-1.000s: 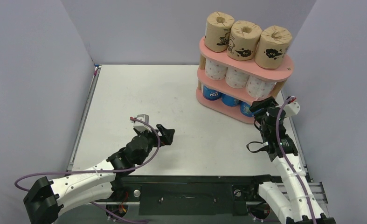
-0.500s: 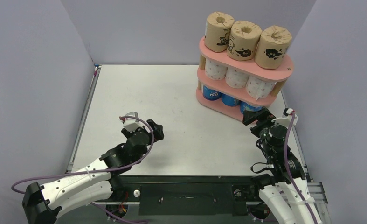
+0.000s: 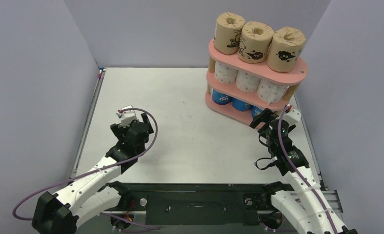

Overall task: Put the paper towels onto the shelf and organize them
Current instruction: Reset both arms

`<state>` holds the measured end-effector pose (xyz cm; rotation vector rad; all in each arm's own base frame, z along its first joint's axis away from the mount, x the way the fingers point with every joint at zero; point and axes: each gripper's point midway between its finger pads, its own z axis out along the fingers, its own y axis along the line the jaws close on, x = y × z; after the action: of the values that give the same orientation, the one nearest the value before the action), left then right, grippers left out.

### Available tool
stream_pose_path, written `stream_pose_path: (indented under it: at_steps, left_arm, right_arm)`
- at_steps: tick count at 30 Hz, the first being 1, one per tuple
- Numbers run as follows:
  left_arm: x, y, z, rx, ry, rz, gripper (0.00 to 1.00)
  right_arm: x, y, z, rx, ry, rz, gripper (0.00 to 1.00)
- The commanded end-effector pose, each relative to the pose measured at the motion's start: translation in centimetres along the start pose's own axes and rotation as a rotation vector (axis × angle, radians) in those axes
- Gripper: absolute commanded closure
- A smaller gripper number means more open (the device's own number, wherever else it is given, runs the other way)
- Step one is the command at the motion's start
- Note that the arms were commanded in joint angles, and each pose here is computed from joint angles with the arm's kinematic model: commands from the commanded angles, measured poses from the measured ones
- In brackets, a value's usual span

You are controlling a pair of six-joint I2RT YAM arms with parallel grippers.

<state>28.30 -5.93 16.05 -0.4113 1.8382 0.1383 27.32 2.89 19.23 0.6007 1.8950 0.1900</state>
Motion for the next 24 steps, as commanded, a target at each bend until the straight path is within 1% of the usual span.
stream_pose_path:
  at_steps: [1,3,4,5,6,7,8,9,10,11,12,13,15,16,19,21,22,23,24]
  left_arm:
    - [-3.6,1.6,2.6,-0.023,-0.101,0.037,0.04]
    - [-3.9,3.6,4.2,-0.052,-0.136,0.037,0.04]
    - [-4.8,4.2,4.7,-0.063,-0.181,0.002,0.04]
    - [-4.2,6.1,5.3,-0.124,-0.185,-0.024,0.03]
    - [-4.9,6.5,5.5,-0.134,-0.226,-0.046,0.03]
    - [-3.6,7.0,6.0,-0.145,-0.215,-0.025,0.03]
    - [-3.7,7.0,6.2,-0.138,-0.251,-0.049,0.03]
    - [-2.8,7.1,6.9,-0.151,-0.236,-0.042,0.03]
    - [-3.1,6.9,7.2,-0.146,-0.261,-0.072,0.03]
    - [-1.7,6.9,8.2,-0.160,-0.227,-0.047,0.04]
    - [-2.2,6.3,8.6,-0.135,-0.244,-0.014,0.04]
    - [-0.9,6.1,9.4,-0.134,-0.213,0.031,0.04]
    - [0.0,5.9,10.0,-0.120,-0.203,0.052,0.04]
    - [0.2,6.0,10.4,-0.120,-0.205,0.058,0.04]
    - [0.4,5.7,11.2,-0.104,-0.219,0.063,0.04]
    - [0.8,5.9,11.6,-0.105,-0.220,0.066,0.04]
    - [0.8,5.7,11.7,-0.075,-0.217,0.062,0.04]
    - [1.1,5.8,11.5,-0.056,-0.215,0.052,0.04]
    - [1.1,5.7,11.5,-0.027,-0.217,0.049,0.04]
  right_arm:
    - [-3.7,0.3,-0.1,-0.012,-0.169,-0.082,0.16]
    - [-4.0,0.3,0.0,-0.023,-0.208,-0.106,0.16]
    - [-3.8,-0.4,0.2,0.001,-0.216,-0.108,0.16]
    - [-4.0,-0.4,0.4,0.005,-0.230,-0.106,0.16]
    - [-3.9,-0.9,0.6,0.029,-0.237,-0.112,0.16]
    - [-3.7,-1.5,1.1,0.059,-0.230,-0.134,0.15]
    - [-4.0,-2.3,1.3,0.100,-0.243,-0.133,0.16]
    - [-3.6,-2.9,2.0,0.127,-0.231,-0.151,0.15]
    - [-3.8,-3.5,2.5,0.158,-0.245,-0.152,0.15]
    - [-3.4,-4.1,2.9,0.181,-0.244,-0.161,0.15]
    - [-3.4,-4.5,3.4,0.212,-0.258,-0.169,0.15]
    - [-3.4,-5.2,3.5,0.242,-0.272,-0.176,0.15]
    - [-3.4,-6.2,3.8,0.288,-0.306,-0.189,0.15]
    - [-4.3,-6.1,3.8,0.290,-0.353,-0.179,0.15]
    - [-4.8,-7.6,3.9,0.302,-0.459,-0.149,0.15]
    - [-4.7,-8.4,4.1,0.315,-0.503,-0.143,0.15]
    - [-3.8,-9.2,4.5,0.337,-0.491,-0.160,0.15]
    - [-4.4,-9.3,4.4,0.345,-0.522,-0.144,0.15]
    - [-3.8,-9.6,5.0,0.357,-0.506,-0.161,0.15]
